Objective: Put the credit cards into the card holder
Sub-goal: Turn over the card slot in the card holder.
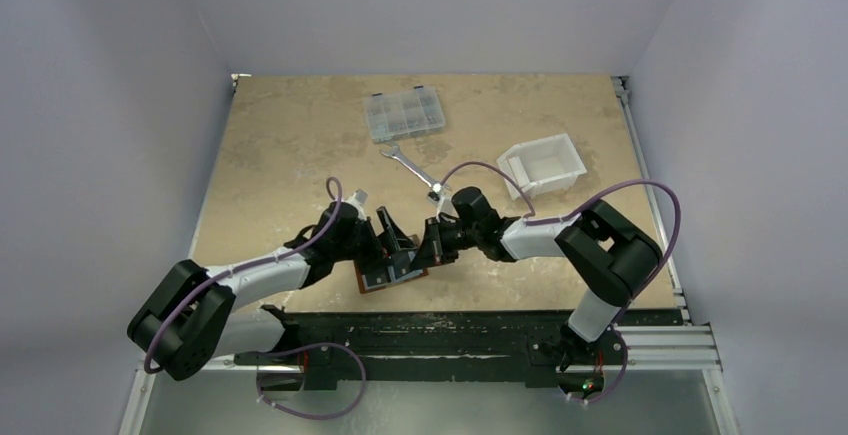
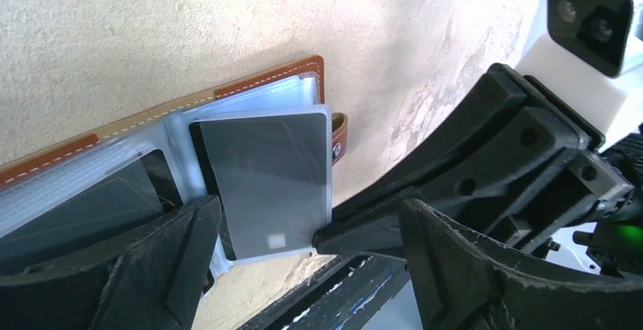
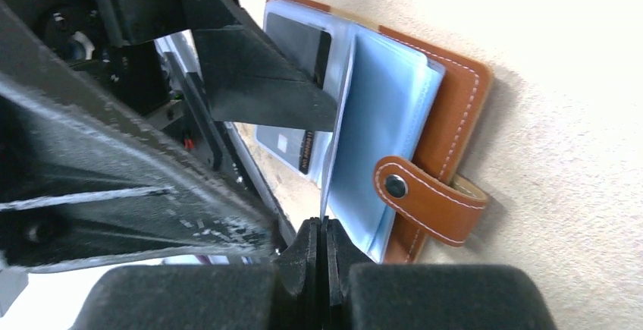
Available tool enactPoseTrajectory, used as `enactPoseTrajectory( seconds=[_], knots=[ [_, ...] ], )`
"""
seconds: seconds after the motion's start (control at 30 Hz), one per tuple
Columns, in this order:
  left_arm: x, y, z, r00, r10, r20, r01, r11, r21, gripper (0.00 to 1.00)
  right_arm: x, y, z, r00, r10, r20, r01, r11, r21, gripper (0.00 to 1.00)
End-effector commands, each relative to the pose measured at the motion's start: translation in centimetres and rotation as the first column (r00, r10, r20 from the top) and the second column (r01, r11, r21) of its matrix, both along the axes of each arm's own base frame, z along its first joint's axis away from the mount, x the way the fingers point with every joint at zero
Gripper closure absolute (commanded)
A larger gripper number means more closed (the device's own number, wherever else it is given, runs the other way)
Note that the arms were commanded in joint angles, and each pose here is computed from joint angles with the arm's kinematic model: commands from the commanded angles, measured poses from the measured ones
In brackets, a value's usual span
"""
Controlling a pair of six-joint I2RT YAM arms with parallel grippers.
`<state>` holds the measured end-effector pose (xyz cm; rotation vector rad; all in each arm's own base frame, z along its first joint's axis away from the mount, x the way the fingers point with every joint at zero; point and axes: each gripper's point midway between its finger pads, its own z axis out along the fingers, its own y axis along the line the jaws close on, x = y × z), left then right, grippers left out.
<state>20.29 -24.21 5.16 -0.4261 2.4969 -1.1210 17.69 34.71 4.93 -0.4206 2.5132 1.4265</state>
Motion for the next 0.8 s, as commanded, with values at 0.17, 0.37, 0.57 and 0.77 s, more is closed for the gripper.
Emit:
enactPoseTrajectory(
  seconds=[0.17, 0.37, 0.57, 0.77],
  knots=[
    [1.1, -0.6, 4.1, 0.996, -0.018, 0.089, 0.024, 0.997, -0.069, 0.03, 2.5, -1.9, 0.1, 0.992, -0.069, 0.101, 0.073, 0.997, -0.036, 1.00],
    [1.5, 0.4, 5.5, 0.993, -0.009, 0.119, 0.016, 0.998, -0.054, 0.02, 3.4, -3.2, 0.5, 0.990, -0.080, 0.115, 0.085, 0.996, -0.041, 1.00],
    [2.4, 2.5, 7.6, 0.983, 0.016, 0.181, -0.024, 0.999, 0.044, 0.02, 4.8, -4.8, 1.0, 0.981, -0.072, 0.183, 0.099, 0.985, -0.142, 1.00],
    [3.3, 4.5, 9.9, 0.967, 0.037, 0.252, -0.072, 0.988, 0.133, 0.02, 5.1, -3.5, 3.1, 0.977, -0.040, 0.208, 0.068, 0.989, -0.129, 0.82]
  ],
)
